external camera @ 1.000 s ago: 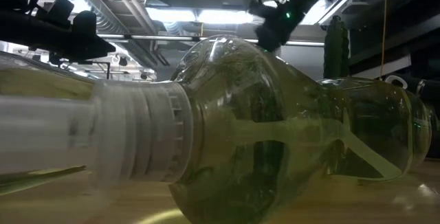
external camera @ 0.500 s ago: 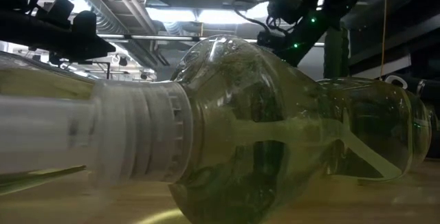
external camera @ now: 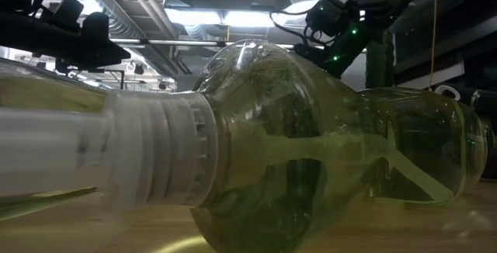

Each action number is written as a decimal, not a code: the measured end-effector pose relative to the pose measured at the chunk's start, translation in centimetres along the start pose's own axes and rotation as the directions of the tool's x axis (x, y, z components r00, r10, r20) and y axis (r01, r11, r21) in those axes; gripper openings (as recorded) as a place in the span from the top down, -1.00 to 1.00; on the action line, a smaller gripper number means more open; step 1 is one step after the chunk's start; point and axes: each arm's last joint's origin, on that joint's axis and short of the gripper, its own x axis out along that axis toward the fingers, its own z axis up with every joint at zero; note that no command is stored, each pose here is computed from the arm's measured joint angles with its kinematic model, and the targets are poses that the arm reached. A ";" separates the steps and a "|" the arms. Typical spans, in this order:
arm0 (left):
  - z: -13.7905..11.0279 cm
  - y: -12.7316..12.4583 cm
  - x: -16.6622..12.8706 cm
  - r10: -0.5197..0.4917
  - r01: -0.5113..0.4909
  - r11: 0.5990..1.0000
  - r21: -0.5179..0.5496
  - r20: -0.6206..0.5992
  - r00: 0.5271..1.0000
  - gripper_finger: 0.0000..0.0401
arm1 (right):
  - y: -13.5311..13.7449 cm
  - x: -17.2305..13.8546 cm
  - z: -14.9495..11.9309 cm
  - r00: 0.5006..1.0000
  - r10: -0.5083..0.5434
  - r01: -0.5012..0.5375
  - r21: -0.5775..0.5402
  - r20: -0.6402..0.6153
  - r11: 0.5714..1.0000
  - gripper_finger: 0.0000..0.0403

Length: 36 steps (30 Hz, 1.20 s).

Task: Pick & Place Kitchen Sink Supplies
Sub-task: Put the blue sponge into the top right transparent bin

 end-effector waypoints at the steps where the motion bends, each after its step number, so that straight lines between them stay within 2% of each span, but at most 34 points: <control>1: 0.0 0.0 0.0 0.000 0.000 1.000 0.000 0.000 1.000 0.10 | 0.0 0.2 -0.1 1.000 -0.002 0.002 0.001 -0.003 1.000 0.95; 7: 0.0 0.0 0.0 0.000 0.000 1.000 0.000 0.000 1.000 0.10 | 0.5 1.6 -0.6 0.999 0.013 -0.013 -0.003 -0.033 1.000 0.95; 15: 0.0 0.0 0.0 0.000 0.000 1.000 0.000 0.000 1.000 0.10 | 0.3 2.2 -0.5 1.000 -0.023 0.023 0.001 -0.008 1.000 0.90; 20: 0.0 0.0 0.0 0.000 0.000 1.000 0.000 0.000 1.000 0.10 | 0.1 2.2 -0.5 0.995 -0.094 0.094 0.008 -0.020 0.996 0.72; 26: 0.0 0.0 0.0 0.000 0.000 1.000 0.000 0.000 1.000 0.10 | 0.1 2.2 -0.5 0.995 -0.097 0.098 0.004 -0.022 0.995 0.42; 30: 0.0 0.0 0.0 0.000 0.000 1.000 0.000 0.000 1.000 0.10 | 0.2 2.2 -0.6 0.996 -0.082 0.082 0.000 -0.032 0.997 0.22; 36: 0.0 0.0 0.0 0.000 0.000 1.000 0.000 0.000 1.000 0.10 | 0.4 2.2 -0.6 1.000 0.007 -0.007 0.049 -0.014 0.999 0.04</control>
